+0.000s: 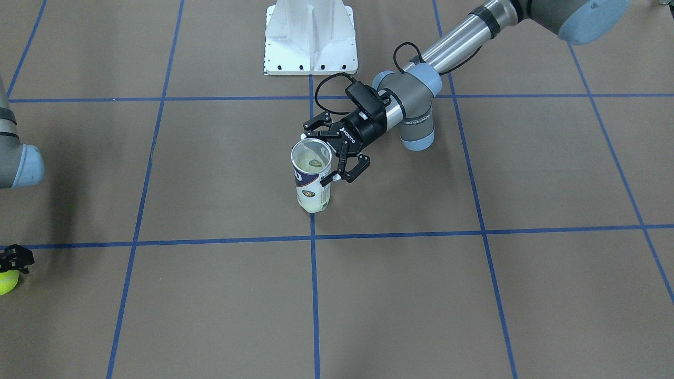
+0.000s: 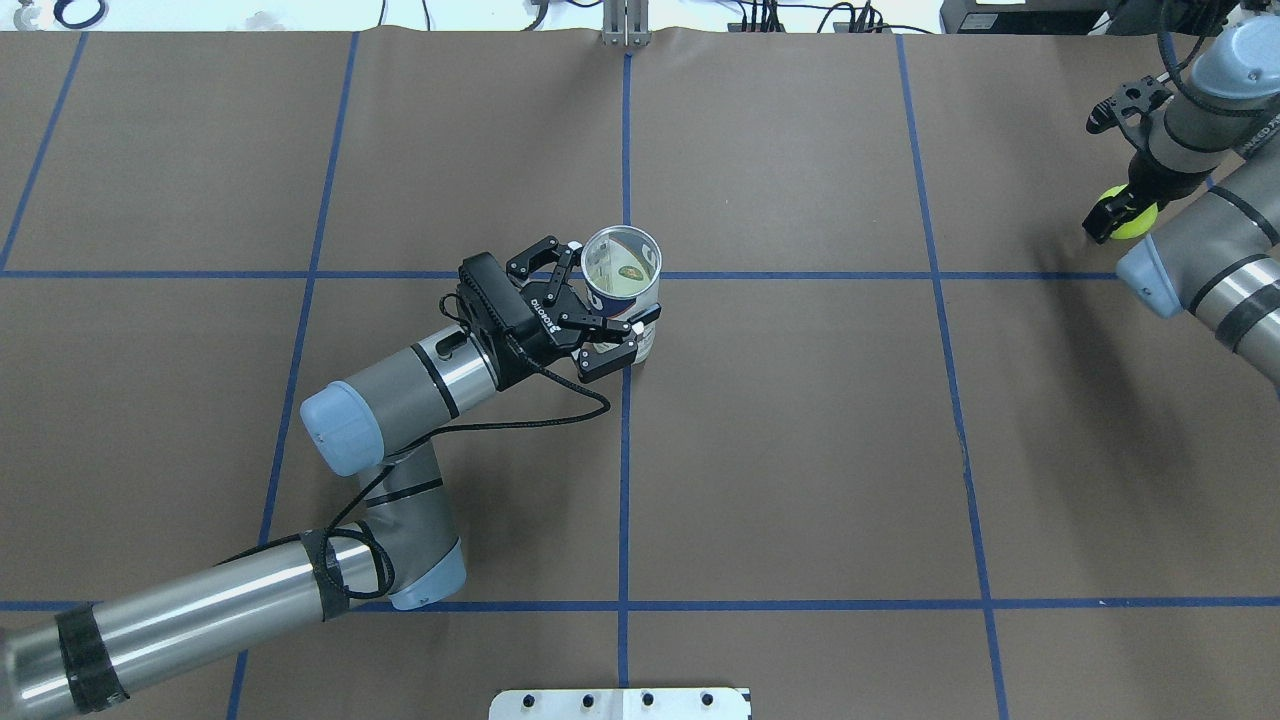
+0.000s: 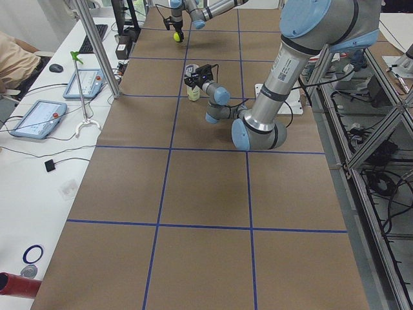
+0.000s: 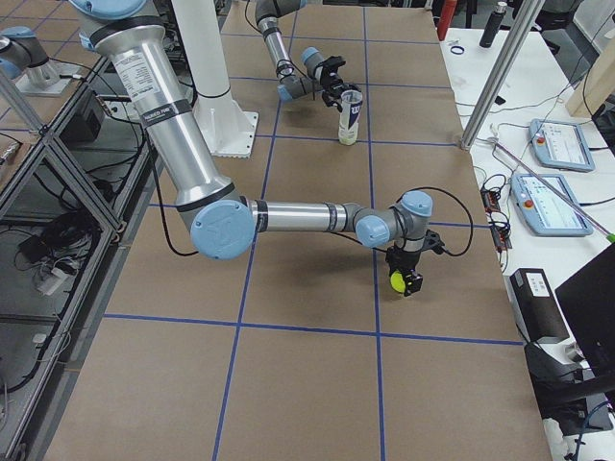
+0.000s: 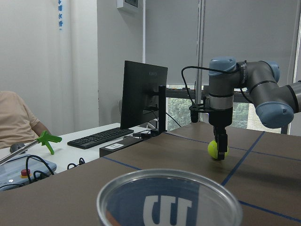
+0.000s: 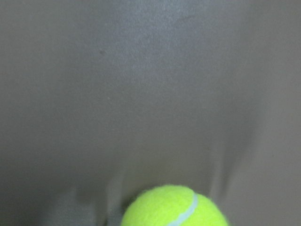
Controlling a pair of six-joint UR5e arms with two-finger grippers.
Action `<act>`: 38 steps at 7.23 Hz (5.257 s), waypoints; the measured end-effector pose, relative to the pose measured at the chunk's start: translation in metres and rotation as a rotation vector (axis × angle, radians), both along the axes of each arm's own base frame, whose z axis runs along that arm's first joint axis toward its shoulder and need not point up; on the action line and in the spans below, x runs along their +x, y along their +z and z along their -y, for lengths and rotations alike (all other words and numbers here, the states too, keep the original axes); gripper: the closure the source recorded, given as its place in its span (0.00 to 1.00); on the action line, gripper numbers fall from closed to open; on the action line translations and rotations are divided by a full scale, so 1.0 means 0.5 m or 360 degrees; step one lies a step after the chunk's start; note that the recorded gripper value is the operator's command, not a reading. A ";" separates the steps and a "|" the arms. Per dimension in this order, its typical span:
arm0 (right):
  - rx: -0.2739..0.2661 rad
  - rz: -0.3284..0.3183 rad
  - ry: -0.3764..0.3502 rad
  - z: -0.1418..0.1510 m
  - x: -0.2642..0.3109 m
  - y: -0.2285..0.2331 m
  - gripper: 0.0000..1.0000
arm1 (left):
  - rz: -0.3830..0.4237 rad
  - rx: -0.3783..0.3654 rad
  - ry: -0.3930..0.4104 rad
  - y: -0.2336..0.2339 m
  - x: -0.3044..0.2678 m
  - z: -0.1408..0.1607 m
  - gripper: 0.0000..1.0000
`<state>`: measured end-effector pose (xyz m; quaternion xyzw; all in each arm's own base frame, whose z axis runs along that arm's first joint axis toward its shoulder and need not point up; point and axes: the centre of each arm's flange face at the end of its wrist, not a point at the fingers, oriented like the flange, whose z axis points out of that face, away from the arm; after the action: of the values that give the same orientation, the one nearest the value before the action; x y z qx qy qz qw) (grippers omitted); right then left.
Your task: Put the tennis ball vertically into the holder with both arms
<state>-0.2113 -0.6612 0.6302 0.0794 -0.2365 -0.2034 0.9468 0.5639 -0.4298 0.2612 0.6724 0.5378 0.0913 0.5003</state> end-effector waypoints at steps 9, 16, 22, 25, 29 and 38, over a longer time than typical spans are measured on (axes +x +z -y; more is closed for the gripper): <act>-0.0194 0.0595 0.0542 -0.015 -0.102 -0.422 1.00 | 0.0003 -0.0002 0.0002 0.002 0.002 -0.002 0.01; -0.0591 0.0664 0.0880 -0.302 -0.389 -1.057 0.83 | 0.0018 -0.0009 0.0007 0.004 0.008 -0.004 0.01; -0.0557 0.0606 0.0913 -0.379 -0.504 -1.181 0.08 | 0.0027 -0.0013 0.0012 0.003 0.013 -0.007 0.01; -0.0531 0.0609 0.0912 -0.375 -0.519 -1.181 0.02 | 0.0027 -0.0013 0.0011 0.003 0.013 -0.007 0.01; -0.0502 0.0608 0.0888 -0.368 -0.514 -1.181 0.01 | 0.0026 -0.0013 0.0011 0.003 0.013 -0.006 0.01; -0.0188 0.0443 0.0423 -0.070 -0.055 -0.725 0.01 | 0.0021 0.0063 0.0061 0.008 -0.051 0.008 0.01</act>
<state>-0.2388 -0.6260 0.2678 0.0817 -0.3640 -0.0495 0.9265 0.5381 -0.4338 0.2650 0.6711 0.5455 0.1160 0.4885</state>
